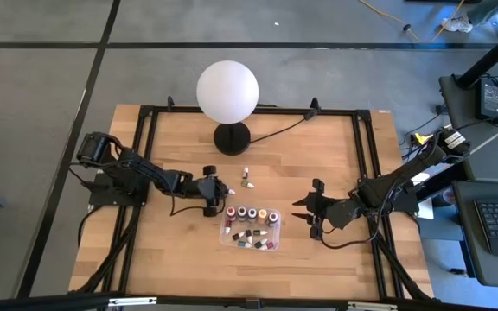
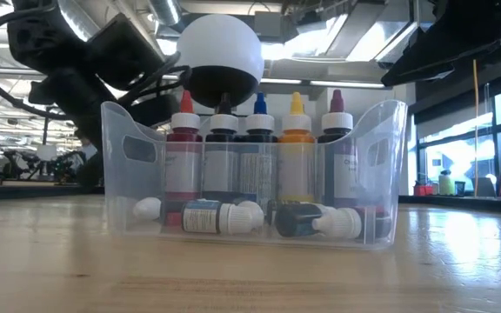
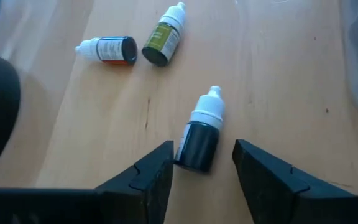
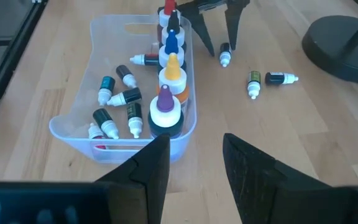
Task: Pick & Place food coloring
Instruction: Put the small violet food coloring bottle into the transparent bin
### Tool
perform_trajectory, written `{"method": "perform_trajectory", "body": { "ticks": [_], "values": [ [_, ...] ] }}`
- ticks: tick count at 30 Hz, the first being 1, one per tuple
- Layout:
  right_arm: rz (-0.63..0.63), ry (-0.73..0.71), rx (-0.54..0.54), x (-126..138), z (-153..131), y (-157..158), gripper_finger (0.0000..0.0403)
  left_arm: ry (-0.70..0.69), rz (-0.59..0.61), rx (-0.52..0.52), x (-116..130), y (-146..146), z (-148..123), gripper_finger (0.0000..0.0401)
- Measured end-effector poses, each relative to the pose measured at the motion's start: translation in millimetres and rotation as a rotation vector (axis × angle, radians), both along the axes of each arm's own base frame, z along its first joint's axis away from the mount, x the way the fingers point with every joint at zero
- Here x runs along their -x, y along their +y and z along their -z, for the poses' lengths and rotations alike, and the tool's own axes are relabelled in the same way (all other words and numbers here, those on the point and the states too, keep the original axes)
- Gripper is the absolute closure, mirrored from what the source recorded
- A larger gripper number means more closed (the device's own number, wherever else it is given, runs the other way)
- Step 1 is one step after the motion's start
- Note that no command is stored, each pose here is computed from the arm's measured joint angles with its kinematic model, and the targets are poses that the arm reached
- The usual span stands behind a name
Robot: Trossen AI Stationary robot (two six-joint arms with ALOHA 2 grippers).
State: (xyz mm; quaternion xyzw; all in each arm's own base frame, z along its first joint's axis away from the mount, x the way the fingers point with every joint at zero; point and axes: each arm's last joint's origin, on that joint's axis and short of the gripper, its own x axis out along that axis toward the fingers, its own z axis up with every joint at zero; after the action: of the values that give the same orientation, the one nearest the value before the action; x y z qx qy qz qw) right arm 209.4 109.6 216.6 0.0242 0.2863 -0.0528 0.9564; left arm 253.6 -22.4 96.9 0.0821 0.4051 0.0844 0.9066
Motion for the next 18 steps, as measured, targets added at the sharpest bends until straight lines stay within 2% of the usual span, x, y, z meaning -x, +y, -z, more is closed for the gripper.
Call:
{"method": "perform_trajectory", "body": {
  "ticks": [12, 18],
  "values": [
    [-0.001, 0.0, 0.003, 0.0, 0.1, 0.0, 0.0251, 0.009, 0.043, 0.012, -0.4, 0.2, 0.4, 0.0319],
    [0.0, 0.0, 0.003, 0.0, 0.0, 0.0, 0.0251, 0.004, 0.025, 0.026, -0.3, 0.1, 0.4, 0.0326]
  ]
}}
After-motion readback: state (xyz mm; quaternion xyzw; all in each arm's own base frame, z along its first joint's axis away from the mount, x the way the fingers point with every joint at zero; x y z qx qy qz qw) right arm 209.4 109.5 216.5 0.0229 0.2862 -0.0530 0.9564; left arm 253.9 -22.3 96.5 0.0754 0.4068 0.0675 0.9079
